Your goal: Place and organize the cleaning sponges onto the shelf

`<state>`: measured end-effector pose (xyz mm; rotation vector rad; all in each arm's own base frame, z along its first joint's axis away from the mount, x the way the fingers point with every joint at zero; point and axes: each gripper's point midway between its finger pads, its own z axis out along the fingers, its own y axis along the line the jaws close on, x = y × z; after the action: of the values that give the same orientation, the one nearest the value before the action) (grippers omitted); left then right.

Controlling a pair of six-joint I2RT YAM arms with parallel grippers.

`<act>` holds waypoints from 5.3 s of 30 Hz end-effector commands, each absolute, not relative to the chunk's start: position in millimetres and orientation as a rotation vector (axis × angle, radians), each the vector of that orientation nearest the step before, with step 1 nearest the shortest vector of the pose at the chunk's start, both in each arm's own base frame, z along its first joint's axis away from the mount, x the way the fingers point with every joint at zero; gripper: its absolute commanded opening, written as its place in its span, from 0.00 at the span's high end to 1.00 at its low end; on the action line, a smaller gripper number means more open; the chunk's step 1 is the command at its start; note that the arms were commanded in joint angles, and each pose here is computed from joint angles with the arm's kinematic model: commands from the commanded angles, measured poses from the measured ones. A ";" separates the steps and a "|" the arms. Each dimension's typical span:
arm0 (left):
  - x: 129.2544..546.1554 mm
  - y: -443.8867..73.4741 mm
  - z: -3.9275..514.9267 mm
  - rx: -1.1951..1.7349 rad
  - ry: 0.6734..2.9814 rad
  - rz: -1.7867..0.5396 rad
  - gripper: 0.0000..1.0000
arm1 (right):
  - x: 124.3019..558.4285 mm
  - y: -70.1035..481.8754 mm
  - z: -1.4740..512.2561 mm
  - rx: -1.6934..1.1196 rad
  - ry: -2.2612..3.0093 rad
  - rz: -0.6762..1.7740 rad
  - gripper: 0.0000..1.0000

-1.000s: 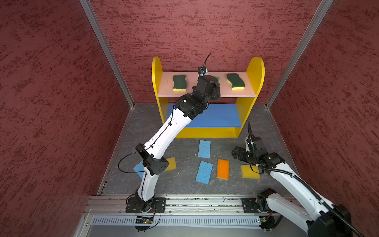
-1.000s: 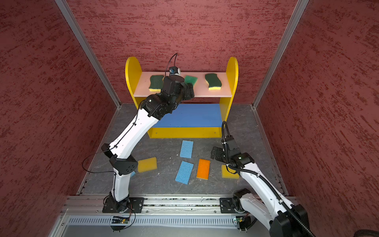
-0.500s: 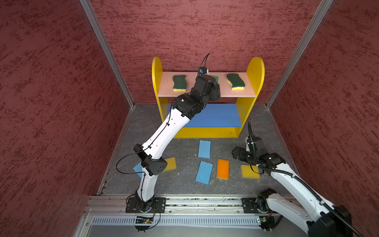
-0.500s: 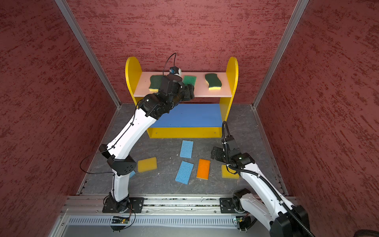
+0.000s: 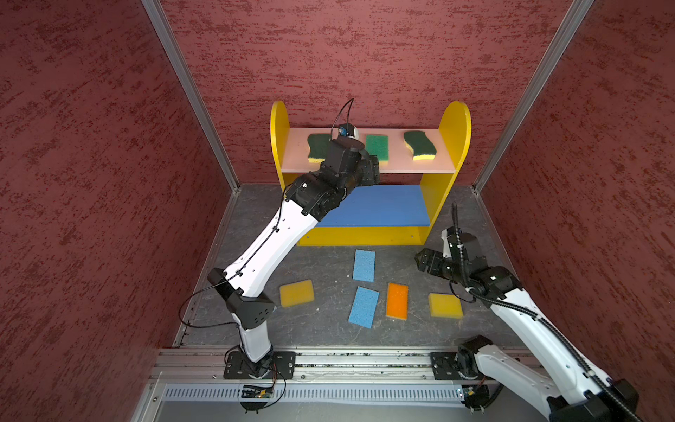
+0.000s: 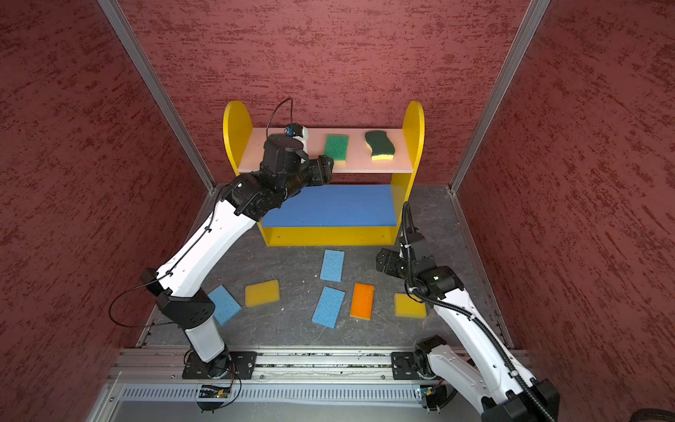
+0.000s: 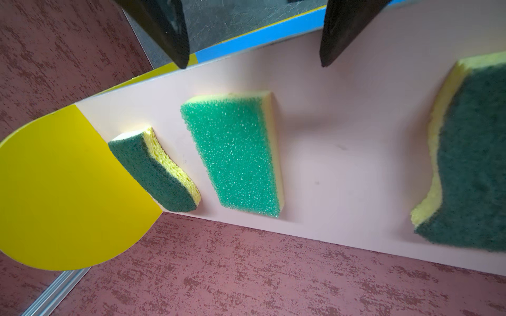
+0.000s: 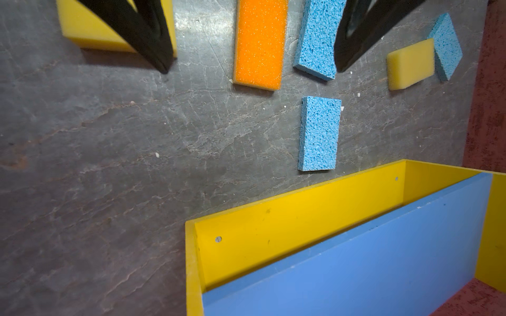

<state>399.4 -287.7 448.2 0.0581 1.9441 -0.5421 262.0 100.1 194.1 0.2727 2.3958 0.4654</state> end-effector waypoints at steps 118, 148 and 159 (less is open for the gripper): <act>320.4 -172.6 452.6 0.084 1.953 -0.797 0.28 | 447.4 222.6 467.7 0.025 1.849 0.794 0.36; 306.3 -141.0 454.6 0.014 1.931 -0.753 0.28 | 467.5 231.9 437.8 0.027 1.979 0.697 0.56; 303.0 -134.3 456.0 -0.004 1.921 -0.750 0.28 | 466.3 234.3 433.3 0.005 2.002 0.668 0.65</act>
<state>307.4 -138.6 454.5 0.0040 1.9311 -0.7480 466.3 233.2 444.2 0.0141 1.9596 0.7101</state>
